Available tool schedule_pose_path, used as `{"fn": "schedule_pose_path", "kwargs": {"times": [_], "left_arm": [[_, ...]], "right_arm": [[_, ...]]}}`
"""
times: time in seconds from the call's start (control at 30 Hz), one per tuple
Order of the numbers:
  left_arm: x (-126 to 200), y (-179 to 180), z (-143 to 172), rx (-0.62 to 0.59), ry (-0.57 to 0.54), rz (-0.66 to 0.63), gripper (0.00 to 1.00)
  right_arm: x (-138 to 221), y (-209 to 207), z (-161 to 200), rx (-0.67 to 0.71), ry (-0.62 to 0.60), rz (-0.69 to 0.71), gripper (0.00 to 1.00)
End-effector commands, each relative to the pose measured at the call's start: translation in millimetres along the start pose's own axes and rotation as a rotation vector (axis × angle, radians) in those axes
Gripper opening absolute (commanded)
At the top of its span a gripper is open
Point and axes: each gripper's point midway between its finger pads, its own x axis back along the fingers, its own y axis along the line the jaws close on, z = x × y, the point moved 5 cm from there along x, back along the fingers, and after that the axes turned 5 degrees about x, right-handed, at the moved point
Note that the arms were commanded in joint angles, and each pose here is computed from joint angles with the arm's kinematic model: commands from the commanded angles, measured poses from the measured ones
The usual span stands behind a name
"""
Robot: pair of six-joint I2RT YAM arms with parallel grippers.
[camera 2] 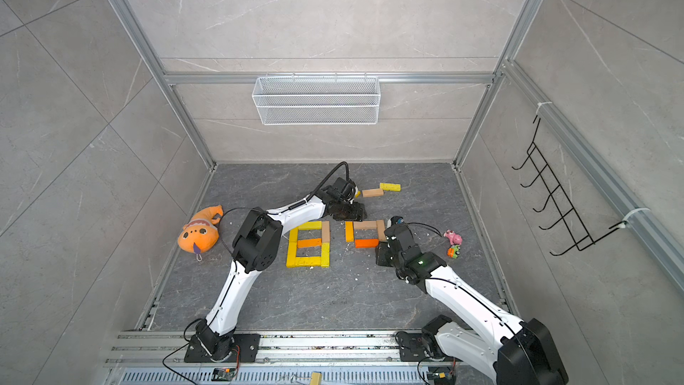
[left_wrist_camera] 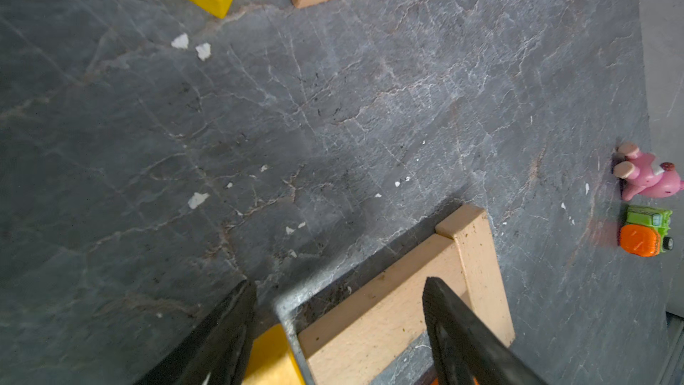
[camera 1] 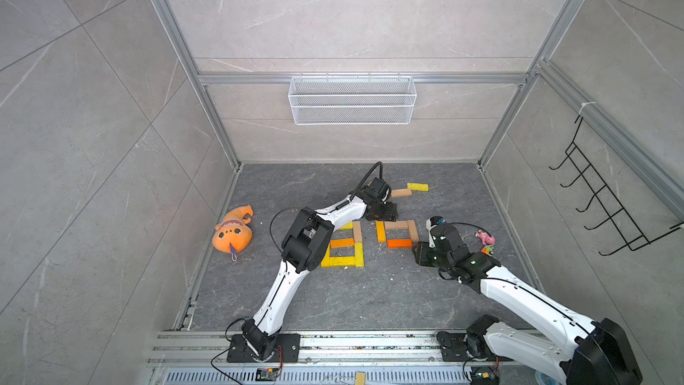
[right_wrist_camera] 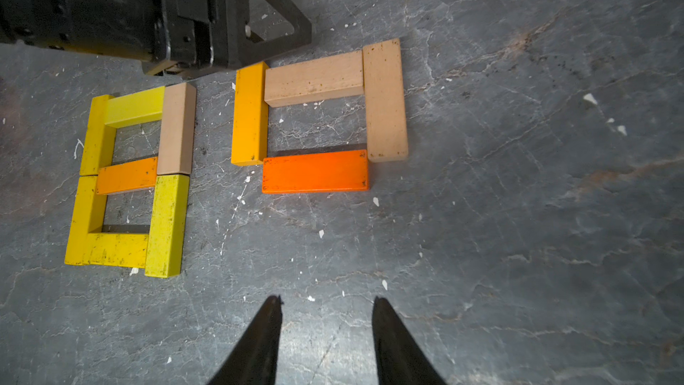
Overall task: Assemble the number 8 with building blocks
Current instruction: Adjust the building block at the center of the board.
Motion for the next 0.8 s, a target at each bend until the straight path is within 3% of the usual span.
{"fn": "schedule_pose_path", "kwargs": {"times": [0.0, 0.77], "left_arm": [[1.4, -3.0, -1.9, -0.017, 0.023, 0.016, 0.74], [5.4, -9.7, 1.4, -0.01, 0.049, 0.051, 0.74]], "right_arm": [[2.7, -4.4, -0.6, 0.015, -0.006, 0.026, 0.44], [-1.8, -6.0, 3.3, 0.012, 0.005, 0.029, 0.44]]}}
